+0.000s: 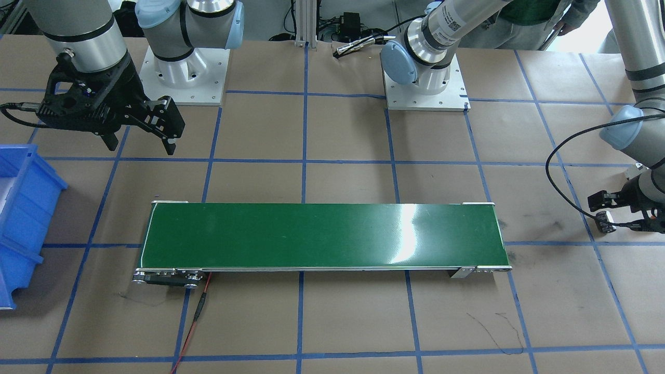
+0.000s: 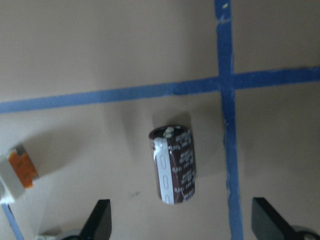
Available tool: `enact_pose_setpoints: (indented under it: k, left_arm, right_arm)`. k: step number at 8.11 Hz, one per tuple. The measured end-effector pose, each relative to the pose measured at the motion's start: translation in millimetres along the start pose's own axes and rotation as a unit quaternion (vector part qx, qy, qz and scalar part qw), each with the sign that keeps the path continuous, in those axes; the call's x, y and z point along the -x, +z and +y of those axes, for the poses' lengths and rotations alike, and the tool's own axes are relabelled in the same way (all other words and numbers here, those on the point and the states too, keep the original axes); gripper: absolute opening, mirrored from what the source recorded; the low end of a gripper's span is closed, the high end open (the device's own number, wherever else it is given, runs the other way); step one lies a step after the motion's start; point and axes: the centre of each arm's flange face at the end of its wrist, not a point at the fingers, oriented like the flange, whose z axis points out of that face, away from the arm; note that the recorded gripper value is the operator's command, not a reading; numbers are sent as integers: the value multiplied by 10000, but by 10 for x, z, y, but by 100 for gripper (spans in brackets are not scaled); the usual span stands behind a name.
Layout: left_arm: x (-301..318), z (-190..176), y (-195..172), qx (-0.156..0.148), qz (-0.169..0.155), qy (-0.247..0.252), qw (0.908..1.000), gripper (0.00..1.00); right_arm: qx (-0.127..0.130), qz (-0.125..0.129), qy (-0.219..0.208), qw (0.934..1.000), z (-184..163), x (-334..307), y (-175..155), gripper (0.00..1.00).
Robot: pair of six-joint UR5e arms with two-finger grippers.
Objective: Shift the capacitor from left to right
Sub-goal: 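Lower the left gripper and grasp the brown capacitor, lift it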
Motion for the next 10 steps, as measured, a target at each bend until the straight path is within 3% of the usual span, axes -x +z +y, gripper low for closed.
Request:
enact_pose_setpoints:
  k: [2,5,7,10]
  left_arm:
    - [15,-115,-78,-703,48,197,9973,100]
    - [57,-199,-93,-1359,72,249,9904,100]
    - [105,-157,-18,-1516,180,191,9881,100]
    - [347,58,177,-1468,274,-79,9888,100]
  right_arm:
    - [-3,5,-4,10000,-1,-1,-2,100]
    - [7,8,-8,10000,2,-1,4,100]
    - [5,8,-3,10000,1,-2,4,100]
    - [-1,7,6,10000,0,-2,1,100]
